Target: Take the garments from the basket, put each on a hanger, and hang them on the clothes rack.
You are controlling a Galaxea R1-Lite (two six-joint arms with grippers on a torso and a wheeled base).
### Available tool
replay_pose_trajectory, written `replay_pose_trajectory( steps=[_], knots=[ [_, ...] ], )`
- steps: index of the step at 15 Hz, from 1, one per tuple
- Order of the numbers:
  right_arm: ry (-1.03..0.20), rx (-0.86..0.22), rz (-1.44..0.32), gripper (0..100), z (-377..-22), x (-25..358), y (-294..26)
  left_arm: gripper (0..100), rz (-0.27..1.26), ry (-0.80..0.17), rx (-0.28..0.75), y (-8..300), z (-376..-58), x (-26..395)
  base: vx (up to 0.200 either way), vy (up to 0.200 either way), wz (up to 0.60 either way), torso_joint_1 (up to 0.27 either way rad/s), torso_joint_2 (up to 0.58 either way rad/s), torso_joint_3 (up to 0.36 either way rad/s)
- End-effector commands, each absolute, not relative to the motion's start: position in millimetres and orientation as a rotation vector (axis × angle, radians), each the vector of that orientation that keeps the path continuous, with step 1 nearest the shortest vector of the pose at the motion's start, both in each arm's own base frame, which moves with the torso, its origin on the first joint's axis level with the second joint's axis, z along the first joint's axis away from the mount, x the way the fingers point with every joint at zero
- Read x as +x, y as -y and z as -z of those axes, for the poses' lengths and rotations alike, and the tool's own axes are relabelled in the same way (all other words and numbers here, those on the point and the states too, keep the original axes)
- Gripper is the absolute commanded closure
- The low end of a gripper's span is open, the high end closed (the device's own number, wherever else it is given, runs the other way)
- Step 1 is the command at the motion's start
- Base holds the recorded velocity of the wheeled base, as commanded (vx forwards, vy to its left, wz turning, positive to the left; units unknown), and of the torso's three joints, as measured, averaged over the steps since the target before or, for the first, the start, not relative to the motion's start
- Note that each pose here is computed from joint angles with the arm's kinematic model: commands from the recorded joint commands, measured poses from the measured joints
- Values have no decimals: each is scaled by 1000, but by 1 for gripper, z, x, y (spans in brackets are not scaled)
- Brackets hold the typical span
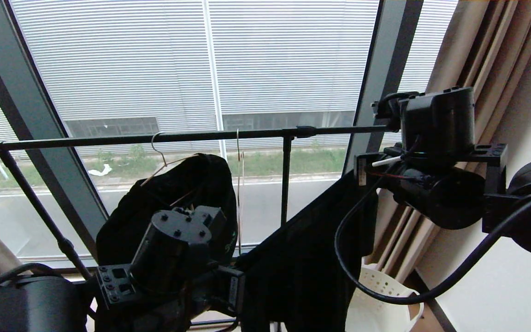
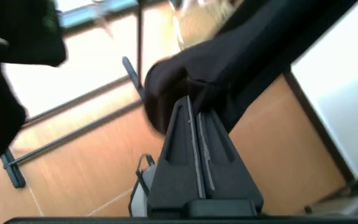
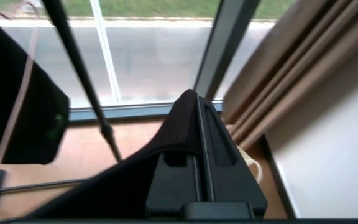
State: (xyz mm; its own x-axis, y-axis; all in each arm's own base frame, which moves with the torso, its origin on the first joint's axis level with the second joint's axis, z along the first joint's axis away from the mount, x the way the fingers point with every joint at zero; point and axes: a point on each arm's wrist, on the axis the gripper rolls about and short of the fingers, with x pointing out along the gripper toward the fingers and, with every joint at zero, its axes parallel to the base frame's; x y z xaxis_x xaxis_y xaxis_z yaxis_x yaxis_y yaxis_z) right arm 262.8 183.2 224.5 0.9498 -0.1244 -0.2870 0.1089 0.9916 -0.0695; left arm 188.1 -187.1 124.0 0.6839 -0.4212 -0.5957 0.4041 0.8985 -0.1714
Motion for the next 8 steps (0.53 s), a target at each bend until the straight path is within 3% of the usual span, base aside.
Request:
replay_pose_trajectory(
  steps=[1, 6, 8],
  knots=[
    [-308, -70, 136, 100, -220, 261, -180, 100, 439, -605, -71, 168, -145, 195, 0, 0, 0, 0, 0, 0],
    [-356, -189, 153, 100, -204, 249, -170, 100, 425, -515, -80, 164, -168, 221, 0, 0, 0, 0, 0, 0],
    [-372, -296, 126, 100, -204, 242, -167, 100, 421, -496, -51, 164, -175, 233, 0, 0, 0, 0, 0, 0]
  ],
)
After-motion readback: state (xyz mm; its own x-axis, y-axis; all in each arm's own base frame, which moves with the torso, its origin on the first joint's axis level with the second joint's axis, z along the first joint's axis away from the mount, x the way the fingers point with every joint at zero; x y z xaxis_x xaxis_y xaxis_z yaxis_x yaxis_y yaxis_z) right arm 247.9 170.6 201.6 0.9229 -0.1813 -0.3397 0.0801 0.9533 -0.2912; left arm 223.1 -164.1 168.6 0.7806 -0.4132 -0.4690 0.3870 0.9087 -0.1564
